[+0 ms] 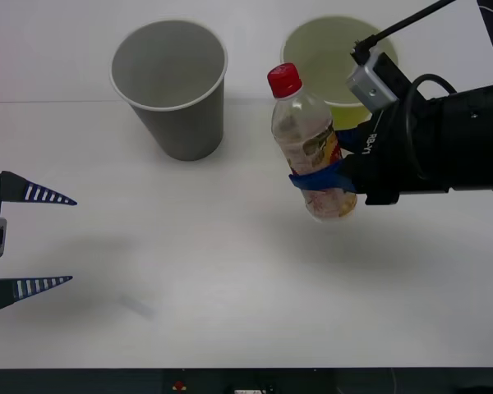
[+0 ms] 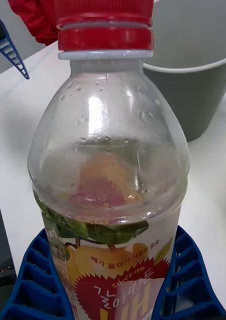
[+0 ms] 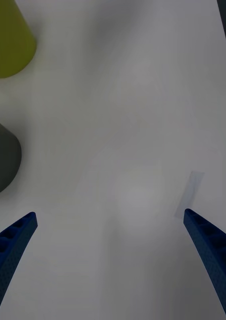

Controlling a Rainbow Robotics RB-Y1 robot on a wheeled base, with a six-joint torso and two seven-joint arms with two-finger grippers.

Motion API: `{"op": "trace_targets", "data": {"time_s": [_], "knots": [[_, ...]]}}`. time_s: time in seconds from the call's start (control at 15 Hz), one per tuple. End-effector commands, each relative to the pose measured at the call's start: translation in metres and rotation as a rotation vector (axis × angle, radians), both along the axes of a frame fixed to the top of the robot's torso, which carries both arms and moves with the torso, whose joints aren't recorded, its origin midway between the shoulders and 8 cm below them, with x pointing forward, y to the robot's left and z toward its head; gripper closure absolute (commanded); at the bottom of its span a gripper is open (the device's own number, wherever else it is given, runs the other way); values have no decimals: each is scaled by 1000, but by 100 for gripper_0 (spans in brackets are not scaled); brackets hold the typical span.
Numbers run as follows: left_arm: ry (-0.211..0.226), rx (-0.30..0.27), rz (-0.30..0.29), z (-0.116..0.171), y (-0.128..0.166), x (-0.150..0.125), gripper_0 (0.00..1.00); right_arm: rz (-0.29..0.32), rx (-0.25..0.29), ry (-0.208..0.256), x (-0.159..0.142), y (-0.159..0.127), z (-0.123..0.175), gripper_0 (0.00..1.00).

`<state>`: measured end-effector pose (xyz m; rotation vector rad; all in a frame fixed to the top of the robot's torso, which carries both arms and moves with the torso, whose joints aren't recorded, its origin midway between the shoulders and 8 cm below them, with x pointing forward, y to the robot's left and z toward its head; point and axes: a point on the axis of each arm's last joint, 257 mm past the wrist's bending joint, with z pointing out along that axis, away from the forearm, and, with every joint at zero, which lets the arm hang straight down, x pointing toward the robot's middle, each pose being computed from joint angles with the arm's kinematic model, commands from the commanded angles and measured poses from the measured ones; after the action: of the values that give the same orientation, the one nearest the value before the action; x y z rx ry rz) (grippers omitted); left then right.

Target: Put the can into the green bin and the plastic bottle into the gray bin

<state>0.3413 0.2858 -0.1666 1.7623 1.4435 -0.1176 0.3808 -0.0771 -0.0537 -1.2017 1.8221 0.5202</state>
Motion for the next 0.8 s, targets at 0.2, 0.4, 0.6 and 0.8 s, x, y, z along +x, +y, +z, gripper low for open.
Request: {"op": "trace_targets", "data": {"time_s": [0.2, 0.4, 0.6, 0.8], "knots": [[0, 0, 0, 0, 0, 0, 0, 51, 22, -36, 36, 31, 50, 100], [0, 0, 0, 0, 0, 0, 0, 66, -3, -36, 61, 53, 71, 100], [0, 0, 0, 0, 0, 0, 0, 65, 3, -26, 86, 78, 96, 100], [0, 0, 0, 0, 0, 0, 0, 53, 3, 0, 110, 107, 114, 100]]}}
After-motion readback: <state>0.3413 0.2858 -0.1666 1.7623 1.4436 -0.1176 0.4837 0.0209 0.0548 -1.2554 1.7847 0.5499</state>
